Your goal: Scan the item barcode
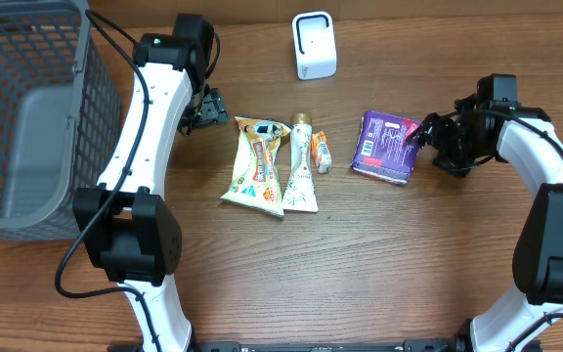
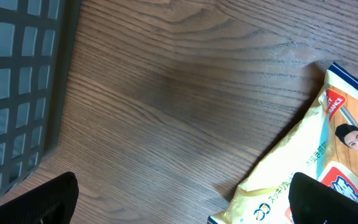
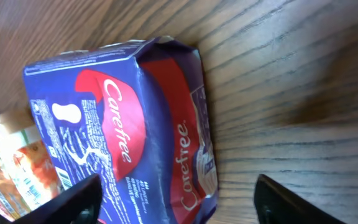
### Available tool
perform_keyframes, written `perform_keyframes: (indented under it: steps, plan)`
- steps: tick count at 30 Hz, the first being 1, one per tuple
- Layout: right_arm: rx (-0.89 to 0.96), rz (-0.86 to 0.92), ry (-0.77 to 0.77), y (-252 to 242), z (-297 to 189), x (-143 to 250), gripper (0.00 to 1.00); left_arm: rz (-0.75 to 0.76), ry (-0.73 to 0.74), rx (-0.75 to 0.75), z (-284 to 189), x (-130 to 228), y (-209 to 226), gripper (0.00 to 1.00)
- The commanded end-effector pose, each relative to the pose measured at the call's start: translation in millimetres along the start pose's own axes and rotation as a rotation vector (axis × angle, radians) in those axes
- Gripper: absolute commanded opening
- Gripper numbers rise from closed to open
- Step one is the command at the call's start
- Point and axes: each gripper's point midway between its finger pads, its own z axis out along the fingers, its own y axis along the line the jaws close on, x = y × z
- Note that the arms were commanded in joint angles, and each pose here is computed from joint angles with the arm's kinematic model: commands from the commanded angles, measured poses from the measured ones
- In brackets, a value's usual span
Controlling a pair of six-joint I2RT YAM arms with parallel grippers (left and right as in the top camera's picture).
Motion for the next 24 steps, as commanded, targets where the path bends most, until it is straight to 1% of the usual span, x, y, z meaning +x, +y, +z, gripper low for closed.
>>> perform_keyframes:
  steps: [1,3,7,8,11,12,14,15,18,19,22,24]
  plan:
    - [-0.027,-0.035,-0.005,7,-1,1,0.72,-0.006,0.002,0.0,1,1,-4,1.0]
    - [-0.03,-0.041,-0.01,5,3,2,0.65,-0.006,0.002,0.0,1,1,-4,1.0]
    - [-0.036,-0.043,-0.007,3,19,13,0.65,-0.006,0.002,0.0,1,1,-4,1.0]
    - [-0.038,-0.042,-0.007,3,22,15,0.63,-0.006,0.002,0.0,1,1,-4,1.0]
    - [-0.041,-0.056,-0.014,5,27,16,0.49,-0.006,0.002,0.0,1,1,-4,1.0]
    - [-0.034,-0.054,-0.02,5,27,16,0.41,-0.006,0.002,0.0,1,1,-4,1.0]
    - [-0.012,-0.046,-0.033,2,27,13,0.33,-0.006,0.002,0.0,1,1,-4,1.0]
    - [0.019,-0.045,-0.048,-1,25,9,0.2,-0.006,0.002,0.0,1,1,-4,1.0]
    - [0.075,-0.039,-0.066,-2,13,0,0.09,-0.006,0.002,0.0,1,1,-4,1.0]
    - [0.098,-0.041,-0.067,-1,6,-3,0.04,-0.006,0.002,0.0,1,1,-4,1.0]
    - [0.184,-0.059,-0.079,0,-15,-12,0.04,-0.006,0.003,0.0,1,1,-3,1.0]
    - [0.288,-0.069,-0.1,-1,-35,-18,0.04,-0.007,0.001,0.001,1,0,-4,1.0]
